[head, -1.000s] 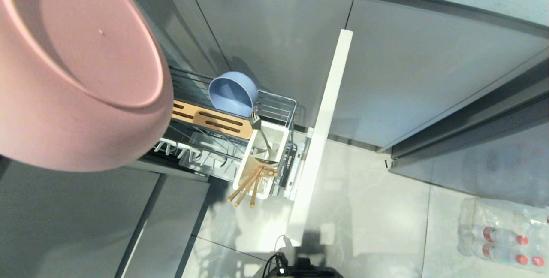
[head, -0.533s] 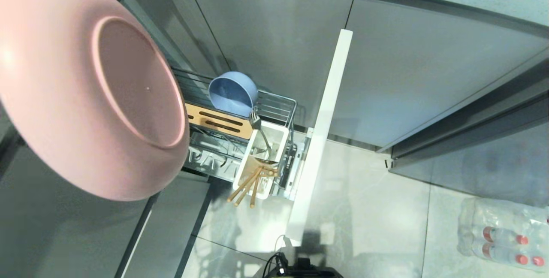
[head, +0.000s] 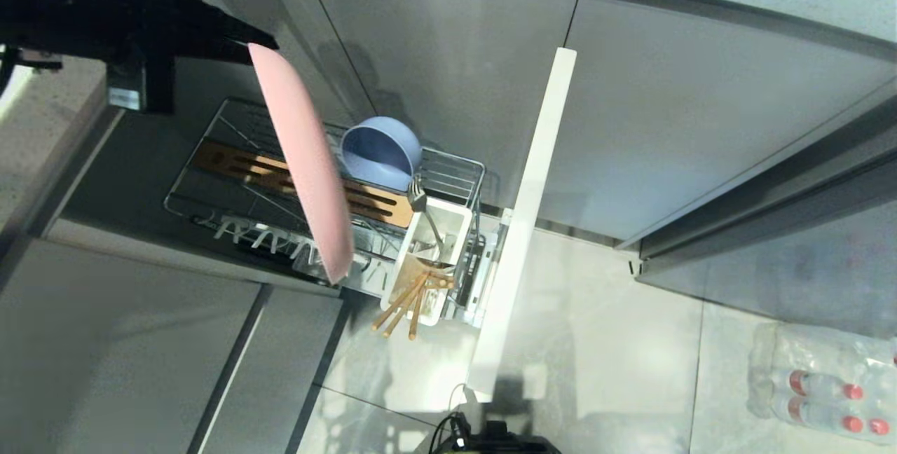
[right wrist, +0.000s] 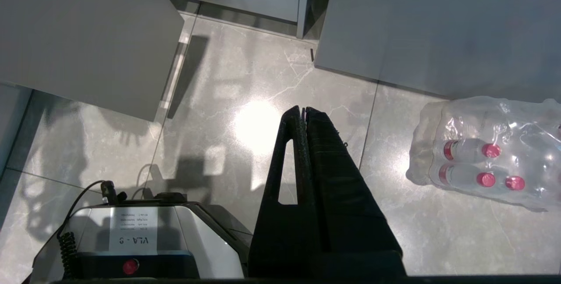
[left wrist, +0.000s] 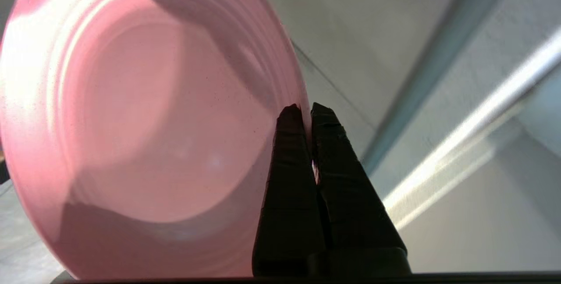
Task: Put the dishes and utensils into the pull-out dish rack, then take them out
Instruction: Pick up the plate and place it in the cupboard
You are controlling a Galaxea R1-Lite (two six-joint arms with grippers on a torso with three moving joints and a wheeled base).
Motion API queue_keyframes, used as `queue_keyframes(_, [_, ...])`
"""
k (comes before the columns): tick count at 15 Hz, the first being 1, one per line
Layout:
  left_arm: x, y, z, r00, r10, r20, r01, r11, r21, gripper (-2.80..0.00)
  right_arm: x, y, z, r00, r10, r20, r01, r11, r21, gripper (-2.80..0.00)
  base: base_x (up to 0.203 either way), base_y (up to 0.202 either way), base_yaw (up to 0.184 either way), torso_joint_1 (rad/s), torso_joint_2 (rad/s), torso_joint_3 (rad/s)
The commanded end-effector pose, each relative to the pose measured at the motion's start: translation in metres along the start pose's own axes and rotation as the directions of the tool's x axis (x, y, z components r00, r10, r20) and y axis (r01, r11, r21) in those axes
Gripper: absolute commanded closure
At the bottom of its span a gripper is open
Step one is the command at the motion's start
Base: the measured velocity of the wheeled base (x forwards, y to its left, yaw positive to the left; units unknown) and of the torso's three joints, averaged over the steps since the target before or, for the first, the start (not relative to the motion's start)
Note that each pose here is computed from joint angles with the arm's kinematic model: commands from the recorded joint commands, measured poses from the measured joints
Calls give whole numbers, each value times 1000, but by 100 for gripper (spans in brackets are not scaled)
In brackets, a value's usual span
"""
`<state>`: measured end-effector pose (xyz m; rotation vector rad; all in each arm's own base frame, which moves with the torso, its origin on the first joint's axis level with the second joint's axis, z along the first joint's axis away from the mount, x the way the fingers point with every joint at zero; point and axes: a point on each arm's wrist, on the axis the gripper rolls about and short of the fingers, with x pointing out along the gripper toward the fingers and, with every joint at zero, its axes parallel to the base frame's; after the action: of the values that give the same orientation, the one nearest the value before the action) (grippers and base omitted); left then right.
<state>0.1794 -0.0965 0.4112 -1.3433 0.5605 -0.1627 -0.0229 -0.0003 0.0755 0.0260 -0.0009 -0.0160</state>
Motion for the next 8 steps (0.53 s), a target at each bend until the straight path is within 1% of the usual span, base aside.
queue_keyframes(1, [20, 3, -4, 999, 44, 4, -43, 999, -6, 0, 0, 0, 0, 1000, 1, -1, -1, 1000, 0, 0, 0, 0, 0, 0, 0, 0])
queue_keyframes(2, [23, 2, -3, 999, 38, 24, -37, 999, -21, 0, 0, 0, 0, 1000, -1, -1, 1, 1000, 0, 0, 0, 0, 0, 0, 0, 0])
queue_keyframes(4, [24, -4, -2, 997, -20, 77, 26, 997, -74, 0, 0, 0, 0, 1000, 1, -1, -1, 1000, 0, 0, 0, 0, 0, 0, 0, 0])
queue_keyframes(6, [28, -10, 0, 984, -71, 165, 86, 993, -85, 0, 0, 0, 0, 1000, 1, -1, -1, 1000, 0, 0, 0, 0, 0, 0, 0, 0])
queue_keyframes(7, [33, -11, 1, 974, -79, 212, 99, 991, -86, 0, 0, 0, 0, 1000, -1, -1, 1, 1000, 0, 0, 0, 0, 0, 0, 0, 0])
queue_keyframes(8, [40, -9, 2, 965, -69, 252, 94, 992, -88, 0, 0, 0, 0, 1000, 0, -1, 0, 1000, 0, 0, 0, 0, 0, 0, 0, 0])
